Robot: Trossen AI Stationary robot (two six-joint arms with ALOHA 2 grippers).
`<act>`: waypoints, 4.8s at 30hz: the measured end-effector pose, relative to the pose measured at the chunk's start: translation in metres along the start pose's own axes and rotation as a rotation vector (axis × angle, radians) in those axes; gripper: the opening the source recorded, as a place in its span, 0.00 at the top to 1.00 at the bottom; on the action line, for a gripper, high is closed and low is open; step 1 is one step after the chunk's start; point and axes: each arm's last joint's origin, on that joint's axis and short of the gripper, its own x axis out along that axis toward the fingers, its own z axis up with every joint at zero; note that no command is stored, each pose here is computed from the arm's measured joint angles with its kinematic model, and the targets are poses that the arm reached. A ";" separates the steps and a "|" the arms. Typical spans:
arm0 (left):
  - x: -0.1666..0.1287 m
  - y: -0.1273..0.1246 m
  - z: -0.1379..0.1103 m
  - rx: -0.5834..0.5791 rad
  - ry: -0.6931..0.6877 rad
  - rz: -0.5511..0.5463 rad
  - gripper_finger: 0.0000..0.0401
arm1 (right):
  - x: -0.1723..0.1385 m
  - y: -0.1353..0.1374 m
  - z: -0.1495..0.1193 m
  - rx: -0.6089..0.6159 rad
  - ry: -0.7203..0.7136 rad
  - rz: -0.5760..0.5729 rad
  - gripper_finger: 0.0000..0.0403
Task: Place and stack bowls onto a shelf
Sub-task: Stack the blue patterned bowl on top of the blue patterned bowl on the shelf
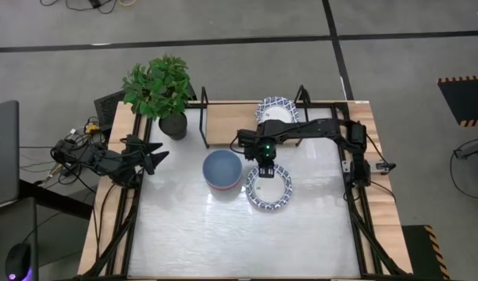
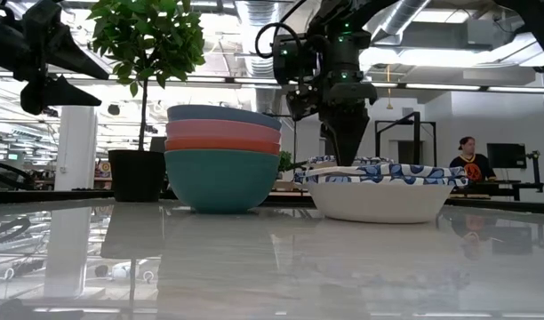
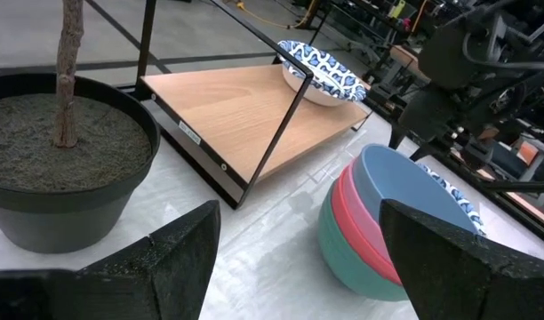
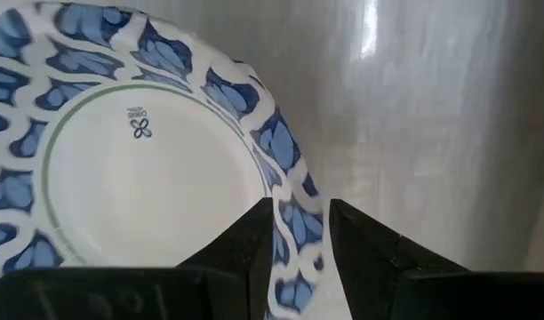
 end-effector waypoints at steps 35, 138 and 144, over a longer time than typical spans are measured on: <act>0.000 0.000 0.000 0.000 -0.003 0.003 0.27 | 0.004 0.000 -0.007 0.025 0.042 -0.037 0.94; 0.000 0.001 0.000 -0.002 -0.022 0.027 0.27 | -0.132 -0.207 -0.126 1.044 -0.276 -0.090 0.89; 0.000 0.001 0.000 -0.002 -0.023 0.027 0.27 | -0.132 -0.207 -0.121 1.019 -0.301 -0.132 0.81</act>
